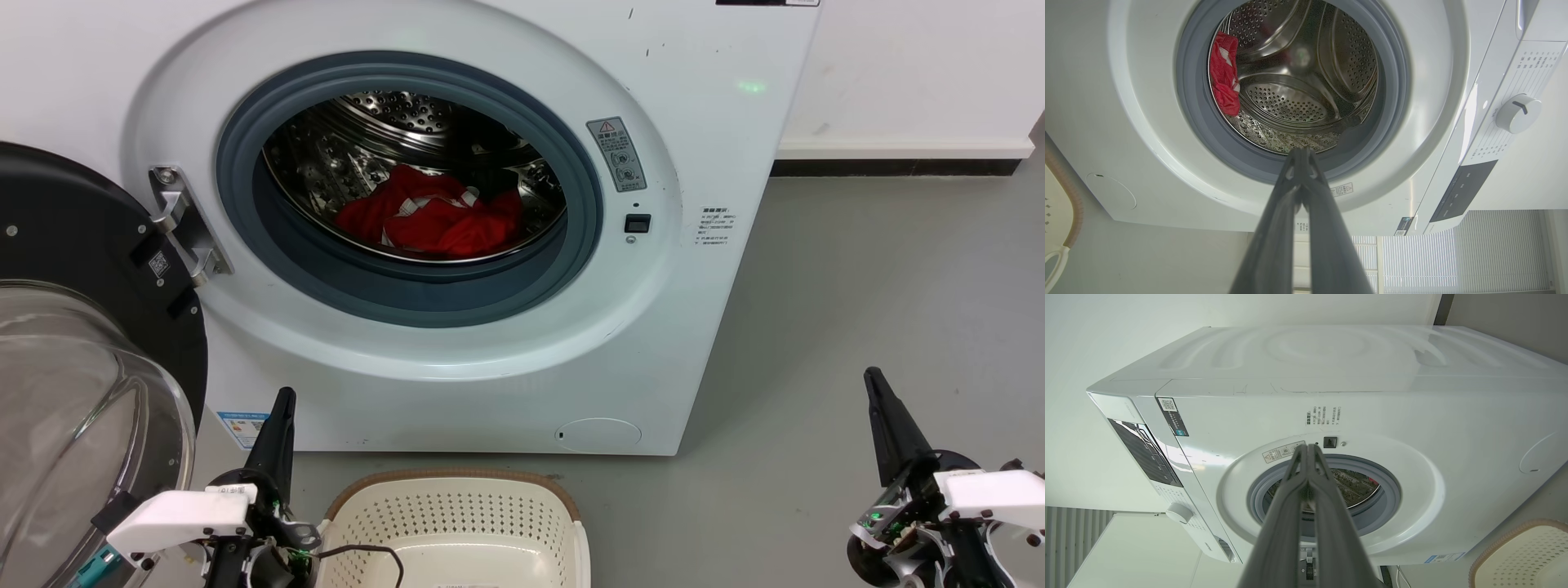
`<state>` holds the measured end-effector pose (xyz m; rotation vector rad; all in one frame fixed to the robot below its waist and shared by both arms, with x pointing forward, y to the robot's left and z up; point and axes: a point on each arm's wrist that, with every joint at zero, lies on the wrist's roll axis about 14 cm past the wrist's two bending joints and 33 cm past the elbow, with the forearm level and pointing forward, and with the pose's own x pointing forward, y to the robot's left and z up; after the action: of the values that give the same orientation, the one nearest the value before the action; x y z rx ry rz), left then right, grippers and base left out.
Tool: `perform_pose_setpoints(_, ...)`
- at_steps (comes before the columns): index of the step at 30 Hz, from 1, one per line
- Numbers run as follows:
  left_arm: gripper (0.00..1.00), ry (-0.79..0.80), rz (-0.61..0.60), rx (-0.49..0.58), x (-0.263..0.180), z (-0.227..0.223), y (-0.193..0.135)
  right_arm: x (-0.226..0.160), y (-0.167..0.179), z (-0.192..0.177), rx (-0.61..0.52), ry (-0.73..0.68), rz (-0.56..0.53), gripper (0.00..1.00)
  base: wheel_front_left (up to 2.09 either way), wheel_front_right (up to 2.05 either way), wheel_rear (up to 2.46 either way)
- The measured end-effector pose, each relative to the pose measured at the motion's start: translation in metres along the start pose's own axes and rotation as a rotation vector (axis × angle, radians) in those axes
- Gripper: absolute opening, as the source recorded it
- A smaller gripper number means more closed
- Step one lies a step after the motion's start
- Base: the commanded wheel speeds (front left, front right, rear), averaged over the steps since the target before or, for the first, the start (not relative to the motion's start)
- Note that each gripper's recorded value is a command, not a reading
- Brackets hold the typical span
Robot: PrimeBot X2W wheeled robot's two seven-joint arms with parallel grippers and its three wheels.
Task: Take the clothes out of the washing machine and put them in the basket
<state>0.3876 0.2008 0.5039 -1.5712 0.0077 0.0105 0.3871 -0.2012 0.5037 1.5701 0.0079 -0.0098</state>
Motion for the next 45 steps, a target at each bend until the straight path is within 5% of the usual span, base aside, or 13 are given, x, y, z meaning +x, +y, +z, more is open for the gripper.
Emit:
perform_pose_setpoints(13, 0.0, 0.0, 0.0, 0.0, 0.0, 0.0, 0.0, 0.0, 0.0, 0.0, 0.0, 0.0, 0.0, 0.0, 0.0, 0.0, 0.0)
perform_pose_setpoints(14, 1.0, 0.0, 0.006, -0.001, -0.001, 0.0, 0.002, -0.001, -0.002, 0.0, 0.0, 0.0, -0.006, 1.0, 0.0, 0.0, 0.0)
perform_pose_setpoints(29, 1.0, -0.009, 0.048, 0.068, -0.007, -0.007, 0.016, -0.009, -0.013, 0.002, -0.056, -0.039, -0.037, 1.0, 0.0, 0.0, 0.0)
perform_pose_setpoints(45, 1.0, -0.026, -0.02, 0.403, -0.002, -0.008, -0.008, -0.006, 0.01, 0.001, -0.45, -0.052, 0.022, 1.0, 0.0, 0.0, 0.0)
